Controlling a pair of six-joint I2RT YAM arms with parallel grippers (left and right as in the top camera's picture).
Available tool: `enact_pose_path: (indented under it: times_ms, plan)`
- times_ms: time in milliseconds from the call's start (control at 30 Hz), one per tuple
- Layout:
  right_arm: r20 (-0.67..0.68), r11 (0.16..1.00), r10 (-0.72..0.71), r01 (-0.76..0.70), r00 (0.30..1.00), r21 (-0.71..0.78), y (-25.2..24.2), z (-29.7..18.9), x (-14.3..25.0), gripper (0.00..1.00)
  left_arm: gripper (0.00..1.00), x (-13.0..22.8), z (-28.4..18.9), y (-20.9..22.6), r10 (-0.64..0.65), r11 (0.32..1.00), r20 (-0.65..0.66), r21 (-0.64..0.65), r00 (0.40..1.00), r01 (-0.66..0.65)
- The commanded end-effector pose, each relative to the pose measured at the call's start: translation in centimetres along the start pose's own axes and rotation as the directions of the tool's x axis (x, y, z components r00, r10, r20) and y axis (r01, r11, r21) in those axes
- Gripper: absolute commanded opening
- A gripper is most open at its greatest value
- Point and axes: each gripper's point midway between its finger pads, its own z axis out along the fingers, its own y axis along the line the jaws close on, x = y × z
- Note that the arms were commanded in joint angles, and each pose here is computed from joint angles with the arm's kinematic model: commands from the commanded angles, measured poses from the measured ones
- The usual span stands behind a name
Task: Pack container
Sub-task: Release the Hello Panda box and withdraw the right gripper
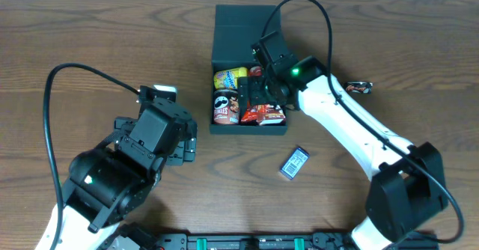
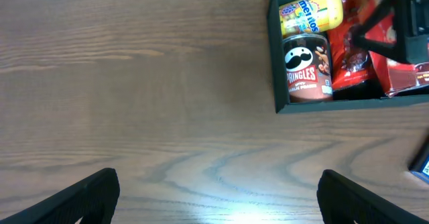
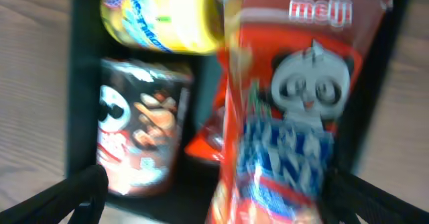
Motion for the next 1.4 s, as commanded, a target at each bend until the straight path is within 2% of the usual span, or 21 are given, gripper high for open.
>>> enact_pose_path:
  times_ms: [0, 267, 400, 467, 600, 700, 800, 867, 900, 1100, 1367]
  plan:
    - [0.081, 0.999, -0.003, 0.000, 0.997, 0.033, -1.1, -3.0, -1.5, 0.99, 0.95, 0.0, 0.1, 0.1, 0.012, 1.000, -0.001, -0.003, 1.000, -0.012]
    - [0.254, 0.990, -0.113, 0.129, 0.961, -0.049, 0.6, -10.9, -2.4, 0.99, 0.95, 0.0, 0.1, 0.1, 0.012, 1.000, -0.002, -0.003, 1.000, -0.012]
    - [0.238, 0.901, -0.295, 0.352, 0.925, -0.255, 4.3, -13.5, 0.5, 0.99, 0.95, 0.0, 0.1, 0.1, 0.012, 1.000, -0.001, -0.003, 1.000, -0.012]
    - [0.211, 0.852, -0.352, 0.405, 0.912, -0.331, 5.3, -13.8, 2.0, 0.99, 0.95, 0.0, 0.1, 0.2, 0.013, 1.000, -0.001, -0.007, 1.000, -0.013]
    - [0.125, 0.805, -0.357, 0.373, 0.926, -0.461, 5.6, -12.7, 4.5, 0.99, 0.95, 0.5, 0.0, 0.4, 0.018, 1.000, -0.015, -0.012, 1.000, -0.018]
    - [0.119, 0.695, -0.377, 0.366, 0.918, -0.619, 6.7, -12.2, 6.3, 0.99, 0.95, 0.8, -0.5, 0.9, 0.018, 1.000, -0.012, -0.020, 1.000, -0.018]
    - [0.103, 0.627, -0.337, 0.304, 0.936, -0.717, 6.0, -10.6, 7.3, 0.99, 0.95, 1.0, -1.3, 1.6, -0.009, 1.000, 0.011, -0.029, 1.000, 0.009]
    - [0.139, 0.524, -0.316, 0.295, 0.938, -0.799, 5.6, -10.2, 8.0, 0.99, 0.95, 1.2, -2.0, 1.9, -0.017, 1.000, 0.031, -0.019, 0.999, 0.017]
    - [0.148, 0.501, -0.305, 0.291, 0.941, -0.815, 5.4, -10.0, 8.1, 0.99, 0.95, 1.2, -2.1, 2.0, -0.019, 1.000, 0.036, -0.016, 0.999, 0.020]
    - [0.168, 0.514, -0.267, 0.288, 0.949, -0.808, 3.6, -8.0, 8.2, 0.99, 0.95, 1.2, -2.3, 1.9, -0.024, 1.000, 0.041, -0.004, 0.999, 0.024]
    - [0.244, 0.513, -0.208, 0.318, 0.947, -0.797, 3.3, -6.7, 6.1, 0.99, 0.95, 1.3, -2.3, 1.6, -0.032, 0.999, 0.036, 0.014, 0.999, 0.032]
